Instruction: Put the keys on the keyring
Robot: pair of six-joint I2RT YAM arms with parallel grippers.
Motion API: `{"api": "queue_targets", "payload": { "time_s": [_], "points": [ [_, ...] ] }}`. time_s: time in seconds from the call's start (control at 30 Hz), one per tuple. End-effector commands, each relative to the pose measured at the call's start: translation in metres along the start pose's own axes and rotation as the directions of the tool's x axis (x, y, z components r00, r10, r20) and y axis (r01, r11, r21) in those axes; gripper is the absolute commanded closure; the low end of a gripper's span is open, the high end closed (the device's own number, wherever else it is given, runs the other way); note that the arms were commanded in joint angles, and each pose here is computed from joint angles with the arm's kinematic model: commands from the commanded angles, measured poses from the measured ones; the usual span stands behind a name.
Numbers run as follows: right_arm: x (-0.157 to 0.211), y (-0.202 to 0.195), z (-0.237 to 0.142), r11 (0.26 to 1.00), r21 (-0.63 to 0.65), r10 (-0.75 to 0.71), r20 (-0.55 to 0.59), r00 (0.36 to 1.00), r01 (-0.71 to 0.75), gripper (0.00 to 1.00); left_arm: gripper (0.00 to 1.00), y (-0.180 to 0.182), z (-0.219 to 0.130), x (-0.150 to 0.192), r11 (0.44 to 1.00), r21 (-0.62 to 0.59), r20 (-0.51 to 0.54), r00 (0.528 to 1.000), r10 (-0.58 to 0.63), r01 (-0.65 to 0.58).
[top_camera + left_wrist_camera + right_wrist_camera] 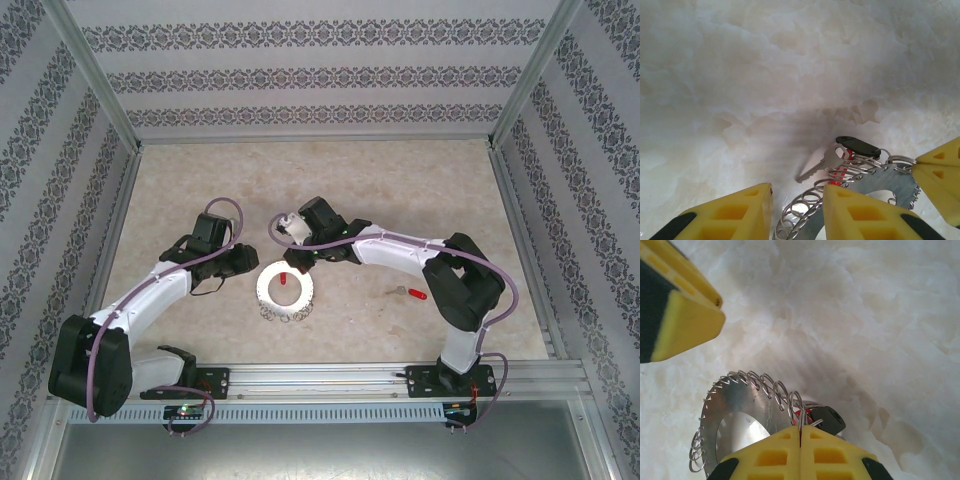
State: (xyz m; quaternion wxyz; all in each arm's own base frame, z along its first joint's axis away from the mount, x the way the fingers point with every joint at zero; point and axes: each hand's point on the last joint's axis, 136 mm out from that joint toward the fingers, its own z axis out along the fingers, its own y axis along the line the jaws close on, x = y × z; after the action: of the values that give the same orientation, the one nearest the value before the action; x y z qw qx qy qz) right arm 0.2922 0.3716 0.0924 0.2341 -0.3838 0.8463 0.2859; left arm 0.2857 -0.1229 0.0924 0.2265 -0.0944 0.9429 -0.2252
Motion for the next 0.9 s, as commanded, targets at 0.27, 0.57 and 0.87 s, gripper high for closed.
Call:
{"api": "queue_targets", "payload": {
  "time_s": [0.27, 0.57, 0.87],
  "points": [
    [0.029, -0.04, 0.016, 0.98, 0.037, 0.197, -0.062, 0.979, -0.195, 0.91, 0.67, 0.003, 0.002, 0.004, 1.0, 0.011, -0.003, 1.0, 0.011, -0.011],
    [0.038, -0.048, 0.002, 0.971, 0.094, 0.224, -0.053, 0.973, -0.219, 0.59, 0.65, 0.003, 0.005, 0.007, 1.0, 0.019, -0.02, 1.0, 0.011, -0.011],
    [0.062, -0.073, -0.002, 0.94, 0.14, 0.324, -0.074, 0.943, -0.312, 0.64, 0.65, 0.0, 0.008, 0.007, 0.999, 0.03, -0.024, 1.0, 0.014, -0.013]
  ]
}}
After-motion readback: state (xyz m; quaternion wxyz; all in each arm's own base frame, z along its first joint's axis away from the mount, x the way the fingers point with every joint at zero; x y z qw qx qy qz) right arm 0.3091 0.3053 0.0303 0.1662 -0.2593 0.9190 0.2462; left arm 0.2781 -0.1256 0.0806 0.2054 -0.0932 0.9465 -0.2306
